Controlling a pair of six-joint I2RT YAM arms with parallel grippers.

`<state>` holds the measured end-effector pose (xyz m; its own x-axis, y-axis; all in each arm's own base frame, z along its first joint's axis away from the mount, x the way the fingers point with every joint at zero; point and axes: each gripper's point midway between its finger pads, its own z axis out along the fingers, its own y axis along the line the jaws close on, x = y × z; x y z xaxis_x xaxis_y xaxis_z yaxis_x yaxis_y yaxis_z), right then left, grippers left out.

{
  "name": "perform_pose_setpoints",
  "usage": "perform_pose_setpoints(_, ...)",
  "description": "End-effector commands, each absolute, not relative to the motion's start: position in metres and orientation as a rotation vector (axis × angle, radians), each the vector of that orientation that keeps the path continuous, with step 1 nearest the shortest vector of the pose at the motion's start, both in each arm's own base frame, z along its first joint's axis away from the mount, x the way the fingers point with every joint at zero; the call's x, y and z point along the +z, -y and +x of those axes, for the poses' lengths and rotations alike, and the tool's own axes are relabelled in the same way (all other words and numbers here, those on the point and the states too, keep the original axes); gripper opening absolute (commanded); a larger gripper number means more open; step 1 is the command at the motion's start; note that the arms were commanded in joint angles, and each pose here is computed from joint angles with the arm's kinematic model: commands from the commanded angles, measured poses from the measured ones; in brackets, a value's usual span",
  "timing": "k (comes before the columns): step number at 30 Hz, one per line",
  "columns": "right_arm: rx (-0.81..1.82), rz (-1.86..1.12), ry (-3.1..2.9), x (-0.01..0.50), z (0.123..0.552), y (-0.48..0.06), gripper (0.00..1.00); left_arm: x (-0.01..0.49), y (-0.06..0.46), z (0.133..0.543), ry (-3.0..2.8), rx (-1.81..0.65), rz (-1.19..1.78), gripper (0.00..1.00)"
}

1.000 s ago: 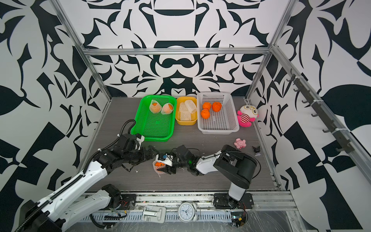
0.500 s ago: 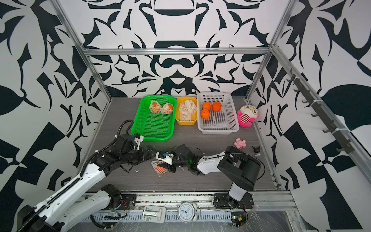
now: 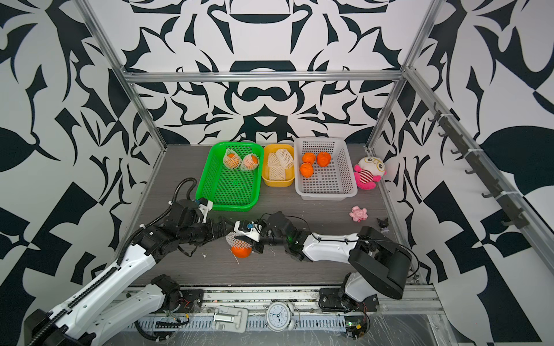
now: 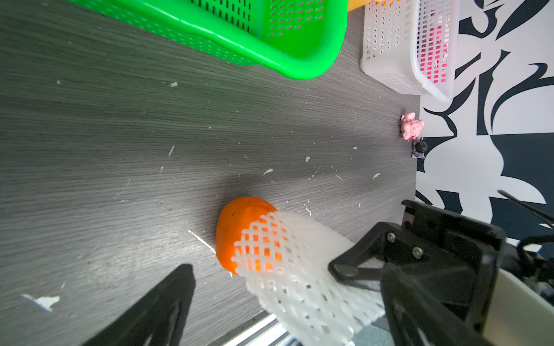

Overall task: Remove foam nets from oranges
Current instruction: Remove the foam net from the orange, then place the foam net into the storage box.

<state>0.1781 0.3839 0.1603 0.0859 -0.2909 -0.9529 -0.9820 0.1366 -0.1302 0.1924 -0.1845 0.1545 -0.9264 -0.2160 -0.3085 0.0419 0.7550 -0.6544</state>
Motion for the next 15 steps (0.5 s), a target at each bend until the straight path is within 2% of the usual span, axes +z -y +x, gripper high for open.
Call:
perform_pose_setpoints(1,0.794,-1.302,-1.361,0.193,0.196,-0.378,0.14,0.170,0.184,0.194,-2.548,-0.990,-0.122,0.99)
perform_pose_setpoints(6,0.872,-1.142,-1.440,0.224,0.244,-0.359,0.00,0.168,0.186,0.197,-2.548,-0.997,-0.120,0.99)
perform_pose_setpoints(15,0.824,-0.863,-1.582,0.251,0.347,-0.311,0.00,0.168,0.191,0.209,-2.548,-1.004,-0.091,0.99)
